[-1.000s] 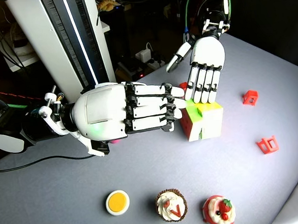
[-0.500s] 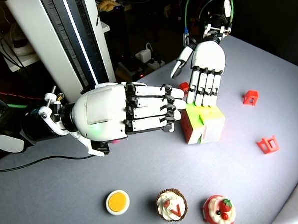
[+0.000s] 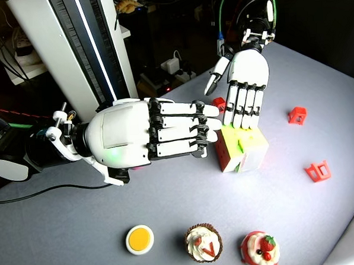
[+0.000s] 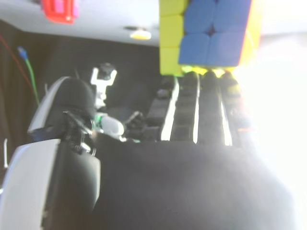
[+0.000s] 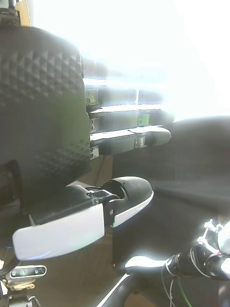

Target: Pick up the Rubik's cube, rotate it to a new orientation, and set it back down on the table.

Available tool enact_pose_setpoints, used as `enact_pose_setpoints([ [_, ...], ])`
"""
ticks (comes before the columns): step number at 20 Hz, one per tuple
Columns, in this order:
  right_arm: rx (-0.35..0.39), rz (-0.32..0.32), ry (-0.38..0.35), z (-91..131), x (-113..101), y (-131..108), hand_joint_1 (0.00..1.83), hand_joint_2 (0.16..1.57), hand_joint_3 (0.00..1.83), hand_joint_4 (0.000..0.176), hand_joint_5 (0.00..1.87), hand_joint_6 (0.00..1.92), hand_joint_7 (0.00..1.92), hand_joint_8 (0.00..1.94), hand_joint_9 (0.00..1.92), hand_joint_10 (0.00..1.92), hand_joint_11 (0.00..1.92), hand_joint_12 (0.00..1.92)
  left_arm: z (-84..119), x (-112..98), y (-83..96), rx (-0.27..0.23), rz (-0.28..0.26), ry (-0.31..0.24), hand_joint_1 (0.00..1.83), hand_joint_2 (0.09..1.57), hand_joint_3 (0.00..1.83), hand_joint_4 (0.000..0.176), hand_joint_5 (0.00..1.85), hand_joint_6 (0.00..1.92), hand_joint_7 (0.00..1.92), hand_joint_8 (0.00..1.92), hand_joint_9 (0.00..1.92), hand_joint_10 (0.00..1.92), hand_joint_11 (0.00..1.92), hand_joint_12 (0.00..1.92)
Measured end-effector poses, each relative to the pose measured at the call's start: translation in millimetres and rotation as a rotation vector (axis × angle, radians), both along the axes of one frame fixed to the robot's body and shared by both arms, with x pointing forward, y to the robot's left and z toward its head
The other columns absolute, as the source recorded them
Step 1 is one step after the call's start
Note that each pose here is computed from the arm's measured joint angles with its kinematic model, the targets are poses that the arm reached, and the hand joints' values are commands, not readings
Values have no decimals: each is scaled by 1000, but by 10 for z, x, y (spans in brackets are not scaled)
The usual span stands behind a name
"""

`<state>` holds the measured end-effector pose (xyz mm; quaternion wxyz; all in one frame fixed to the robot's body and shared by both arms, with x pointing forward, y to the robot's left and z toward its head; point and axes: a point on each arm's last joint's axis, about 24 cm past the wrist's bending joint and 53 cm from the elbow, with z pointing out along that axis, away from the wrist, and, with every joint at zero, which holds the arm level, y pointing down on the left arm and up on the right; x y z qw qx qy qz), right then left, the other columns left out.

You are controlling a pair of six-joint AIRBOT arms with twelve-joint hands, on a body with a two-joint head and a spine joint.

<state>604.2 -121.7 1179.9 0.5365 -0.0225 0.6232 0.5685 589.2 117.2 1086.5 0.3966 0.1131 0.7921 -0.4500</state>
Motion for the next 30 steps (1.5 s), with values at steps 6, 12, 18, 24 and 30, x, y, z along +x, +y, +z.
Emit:
enact_pose_setpoints([
  [6,2,-8,-10,45,13,-45,147,1415,0,0,251,64,254,0,31,651,0,1171,380,60,96,-63,31,-111,0,1305,4,56,0,0,0,0,0,0,0,0],
  [12,26,-34,-15,132,37,-126,0,1412,1,0,45,7,18,6,8,78,0,6,814,185,271,-163,119,-243,0,1137,0,67,0,0,0,0,0,0,0,0],
  [18,57,-71,-22,241,52,-266,2,1437,10,0,0,0,0,0,0,0,0,0,1039,334,557,-269,254,-303,53,1185,5,104,0,0,0,0,0,0,0,0],
  [24,112,-124,-46,438,36,-484,0,1414,0,0,0,0,0,0,0,0,0,0,1304,395,776,-412,347,-376,50,1159,0,168,0,0,0,0,0,0,0,0],
  [30,173,-169,-76,585,7,-664,0,1393,0,0,8,4,0,0,5,2,0,0,1436,369,1012,-498,418,-423,0,1196,7,140,0,0,0,0,0,0,0,0],
])
